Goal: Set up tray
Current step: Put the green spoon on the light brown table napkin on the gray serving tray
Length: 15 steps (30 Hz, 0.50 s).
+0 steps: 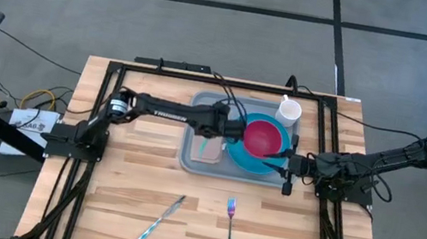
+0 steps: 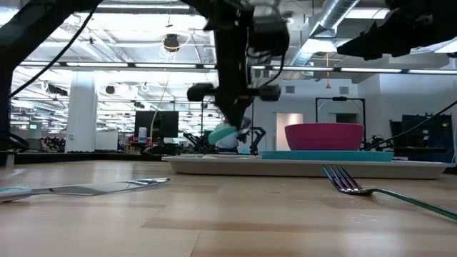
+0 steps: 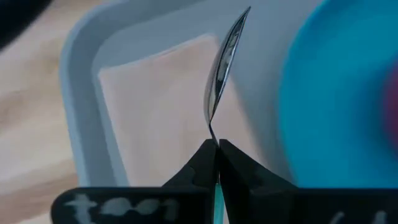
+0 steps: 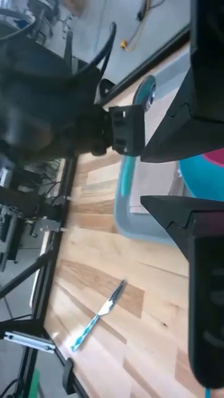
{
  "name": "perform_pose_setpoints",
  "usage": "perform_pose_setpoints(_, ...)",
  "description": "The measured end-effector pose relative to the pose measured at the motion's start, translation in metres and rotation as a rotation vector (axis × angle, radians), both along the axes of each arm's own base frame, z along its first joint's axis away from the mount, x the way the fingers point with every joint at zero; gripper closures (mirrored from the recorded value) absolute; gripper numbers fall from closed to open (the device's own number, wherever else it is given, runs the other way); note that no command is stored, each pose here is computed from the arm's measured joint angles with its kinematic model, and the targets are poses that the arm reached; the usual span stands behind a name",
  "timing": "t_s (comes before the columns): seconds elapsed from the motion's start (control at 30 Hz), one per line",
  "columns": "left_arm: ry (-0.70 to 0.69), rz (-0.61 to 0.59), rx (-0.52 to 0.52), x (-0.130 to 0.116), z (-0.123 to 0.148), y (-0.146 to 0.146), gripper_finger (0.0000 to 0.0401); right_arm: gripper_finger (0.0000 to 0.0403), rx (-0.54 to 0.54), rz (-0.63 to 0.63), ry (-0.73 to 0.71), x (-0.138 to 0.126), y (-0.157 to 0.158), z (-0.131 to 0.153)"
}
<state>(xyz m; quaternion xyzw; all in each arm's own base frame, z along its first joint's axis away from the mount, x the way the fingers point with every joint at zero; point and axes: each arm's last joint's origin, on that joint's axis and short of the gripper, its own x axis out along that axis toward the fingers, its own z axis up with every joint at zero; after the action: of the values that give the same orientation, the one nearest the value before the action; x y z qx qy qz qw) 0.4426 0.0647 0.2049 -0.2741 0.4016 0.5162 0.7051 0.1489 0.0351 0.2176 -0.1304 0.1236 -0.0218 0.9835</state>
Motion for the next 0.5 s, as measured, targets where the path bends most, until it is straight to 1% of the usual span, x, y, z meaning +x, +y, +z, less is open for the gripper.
perform_pose_setpoints(0.1,0.046,-0.024,-0.021,-0.005,-0.001,0.009,0.0401,0.0312,0.017,-0.006,0.016,0.000,0.000,-0.002)
perform_pose_setpoints(0.23,0.126,-0.044,-0.017,-0.020,0.017,0.009,0.0401,0.0312,0.040,-0.016,0.048,-0.001,0.000,-0.005)
perform_pose_setpoints(0.3,0.172,-0.030,0.009,-0.033,0.032,0.007,0.0401,0.0312,0.056,-0.024,0.068,-0.002,-0.001,-0.007)
perform_pose_setpoints(0.37,0.210,-0.023,0.045,-0.048,0.052,0.002,0.0401,0.0312,0.076,-0.034,0.087,-0.003,-0.001,-0.009)
perform_pose_setpoints(0.5,0.222,-0.008,0.123,-0.079,0.095,-0.013,0.0401,0.0312,0.118,-0.052,0.110,-0.004,-0.001,-0.012)
